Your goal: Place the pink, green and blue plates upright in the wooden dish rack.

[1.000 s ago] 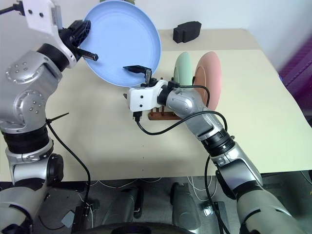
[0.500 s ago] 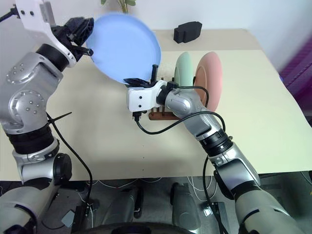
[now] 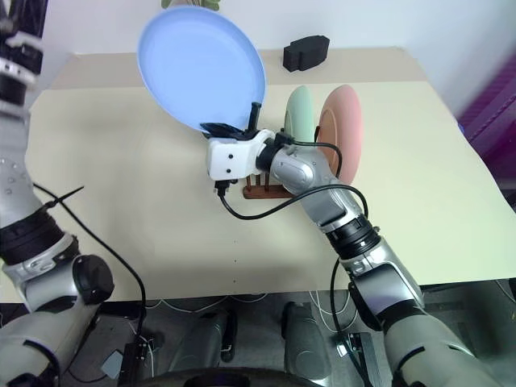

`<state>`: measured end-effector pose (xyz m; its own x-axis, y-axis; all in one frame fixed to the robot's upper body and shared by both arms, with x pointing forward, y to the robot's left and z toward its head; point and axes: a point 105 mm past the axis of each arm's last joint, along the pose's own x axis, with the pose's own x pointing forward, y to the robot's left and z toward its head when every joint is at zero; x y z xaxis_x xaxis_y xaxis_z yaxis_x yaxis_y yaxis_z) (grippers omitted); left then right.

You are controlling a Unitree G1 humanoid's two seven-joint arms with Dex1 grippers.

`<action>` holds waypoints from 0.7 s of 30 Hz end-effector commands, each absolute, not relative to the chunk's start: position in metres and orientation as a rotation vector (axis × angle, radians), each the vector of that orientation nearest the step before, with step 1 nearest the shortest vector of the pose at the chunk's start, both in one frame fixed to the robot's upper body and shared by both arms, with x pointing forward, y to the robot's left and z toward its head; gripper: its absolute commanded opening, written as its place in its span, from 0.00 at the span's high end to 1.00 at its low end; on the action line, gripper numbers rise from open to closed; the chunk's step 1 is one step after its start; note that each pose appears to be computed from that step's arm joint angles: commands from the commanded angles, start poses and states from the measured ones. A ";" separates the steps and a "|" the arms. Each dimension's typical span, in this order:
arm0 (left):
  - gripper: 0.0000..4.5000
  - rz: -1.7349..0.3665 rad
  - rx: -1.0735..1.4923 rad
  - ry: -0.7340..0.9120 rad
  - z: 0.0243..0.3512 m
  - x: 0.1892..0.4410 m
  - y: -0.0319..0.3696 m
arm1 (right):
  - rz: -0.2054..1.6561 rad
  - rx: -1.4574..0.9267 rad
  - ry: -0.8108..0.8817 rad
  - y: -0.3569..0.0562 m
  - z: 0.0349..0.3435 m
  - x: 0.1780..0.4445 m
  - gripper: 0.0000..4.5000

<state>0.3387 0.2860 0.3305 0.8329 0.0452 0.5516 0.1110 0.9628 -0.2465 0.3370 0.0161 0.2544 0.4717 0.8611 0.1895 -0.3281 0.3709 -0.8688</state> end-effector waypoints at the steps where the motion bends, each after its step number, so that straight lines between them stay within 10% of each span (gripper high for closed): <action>1: 0.01 -0.055 -0.236 -0.580 0.314 0.328 0.298 | 0.884 -0.564 -0.798 0.015 0.299 0.317 1.00; 21: 0.01 -0.907 0.031 -0.084 0.173 0.282 0.133 | 0.942 0.357 -0.310 -0.045 0.294 0.303 1.00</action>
